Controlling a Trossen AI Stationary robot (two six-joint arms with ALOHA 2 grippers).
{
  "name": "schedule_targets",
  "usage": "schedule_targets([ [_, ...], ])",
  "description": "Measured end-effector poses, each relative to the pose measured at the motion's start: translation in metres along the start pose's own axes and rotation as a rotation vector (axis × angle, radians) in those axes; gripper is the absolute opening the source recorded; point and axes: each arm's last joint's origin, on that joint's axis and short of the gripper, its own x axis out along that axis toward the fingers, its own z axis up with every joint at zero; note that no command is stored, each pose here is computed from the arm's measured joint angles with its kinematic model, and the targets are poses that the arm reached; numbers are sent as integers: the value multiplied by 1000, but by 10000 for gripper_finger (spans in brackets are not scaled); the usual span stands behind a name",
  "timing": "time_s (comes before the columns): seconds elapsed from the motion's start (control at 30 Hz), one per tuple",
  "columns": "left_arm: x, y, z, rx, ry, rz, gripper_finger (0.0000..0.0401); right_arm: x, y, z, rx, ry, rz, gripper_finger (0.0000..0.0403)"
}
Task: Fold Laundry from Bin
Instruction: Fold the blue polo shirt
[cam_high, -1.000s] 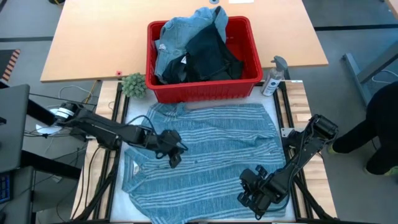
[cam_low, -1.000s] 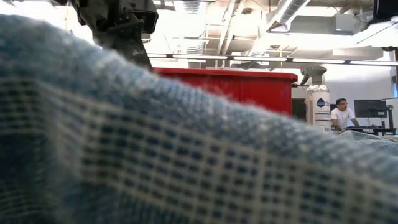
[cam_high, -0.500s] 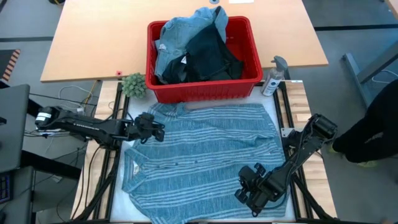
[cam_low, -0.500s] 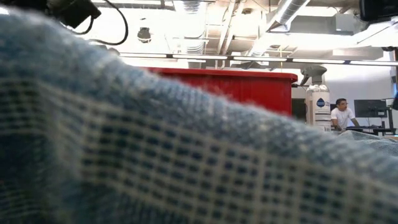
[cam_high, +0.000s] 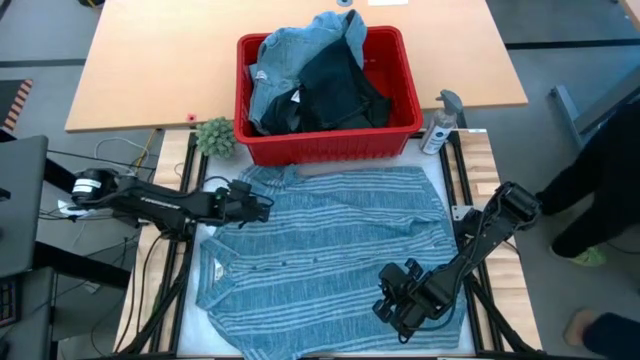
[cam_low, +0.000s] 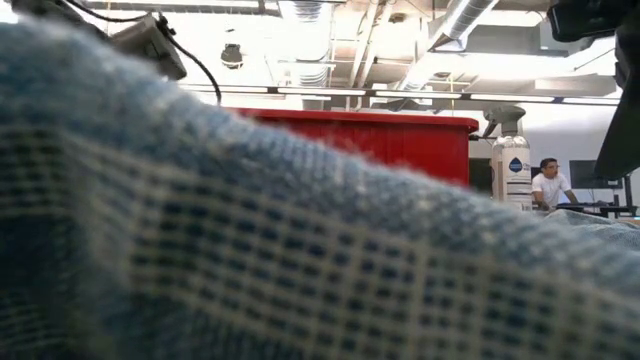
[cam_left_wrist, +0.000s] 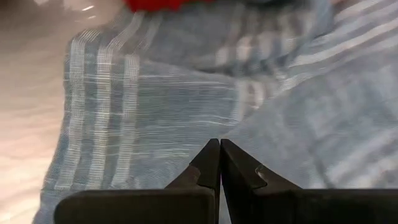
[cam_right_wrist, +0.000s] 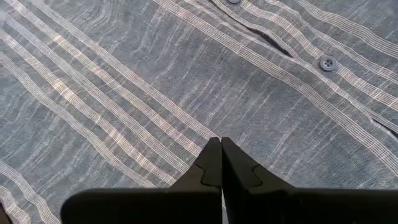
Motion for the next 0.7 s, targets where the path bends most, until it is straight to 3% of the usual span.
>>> schedule_targets([
  [0.3,18,16,-7,45,133,163,0,0,0,0,26,7,0,22],
  [0.6,13,39,-10,76,199,370,0,10,-16,18,264,-12,-157,21],
  [0.7,12,37,-9,101,206,349,0,16,-20,30,280,-19,-189,21],
])
